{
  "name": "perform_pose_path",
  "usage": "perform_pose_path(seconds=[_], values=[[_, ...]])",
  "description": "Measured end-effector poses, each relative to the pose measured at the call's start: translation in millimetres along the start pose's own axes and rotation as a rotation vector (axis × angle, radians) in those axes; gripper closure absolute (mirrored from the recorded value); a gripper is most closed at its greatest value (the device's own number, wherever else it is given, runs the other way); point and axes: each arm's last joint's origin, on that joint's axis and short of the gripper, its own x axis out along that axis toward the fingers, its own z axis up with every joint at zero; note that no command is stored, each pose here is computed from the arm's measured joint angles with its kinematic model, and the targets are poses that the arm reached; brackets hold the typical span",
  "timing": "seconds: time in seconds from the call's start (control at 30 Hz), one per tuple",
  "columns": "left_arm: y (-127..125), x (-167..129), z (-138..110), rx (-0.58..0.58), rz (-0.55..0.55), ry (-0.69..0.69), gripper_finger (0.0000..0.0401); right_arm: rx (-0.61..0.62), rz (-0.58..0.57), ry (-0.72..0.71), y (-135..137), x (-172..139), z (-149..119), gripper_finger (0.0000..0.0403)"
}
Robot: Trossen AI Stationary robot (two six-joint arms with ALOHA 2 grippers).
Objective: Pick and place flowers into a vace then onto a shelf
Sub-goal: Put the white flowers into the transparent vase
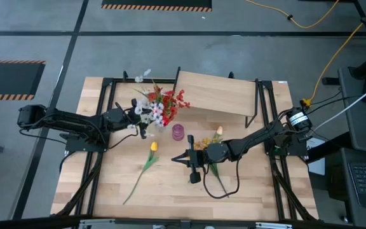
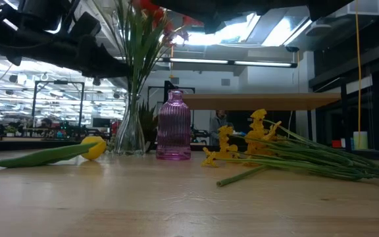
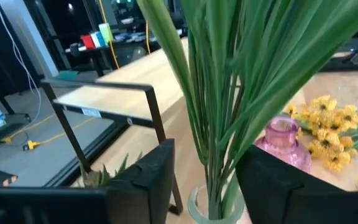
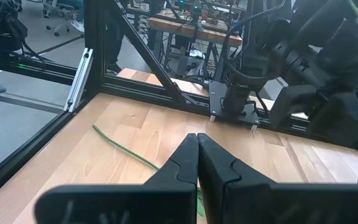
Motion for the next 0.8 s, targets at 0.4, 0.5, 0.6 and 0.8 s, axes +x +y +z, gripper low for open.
perform_pose_path(seconds=[0.4,0.5,0.6,0.8], values=[[0.1,-17.2,10.8,0.034,-0.038,-0.043,0.0218,0.000,0.000,0.000,0.0,0.0,0.0,0.0397],[-0.8,-22.7,13.8,0.034,-0.039,-0.058,0.0217,0.000,0.000,0.000,0.0,0.0,0.0,0.0397],[-0.1,-28.3,15.1,0.055,0.008,-0.053,0.0215,0.000,0.000,-0.001,0.0,0.0,0.1,0.0397],[-1.4,-39.1,19.0,0.062,0.027,-0.072,0.0214,0.004,0.000,0.000,0.0,0.0,0.1,0.0397]])
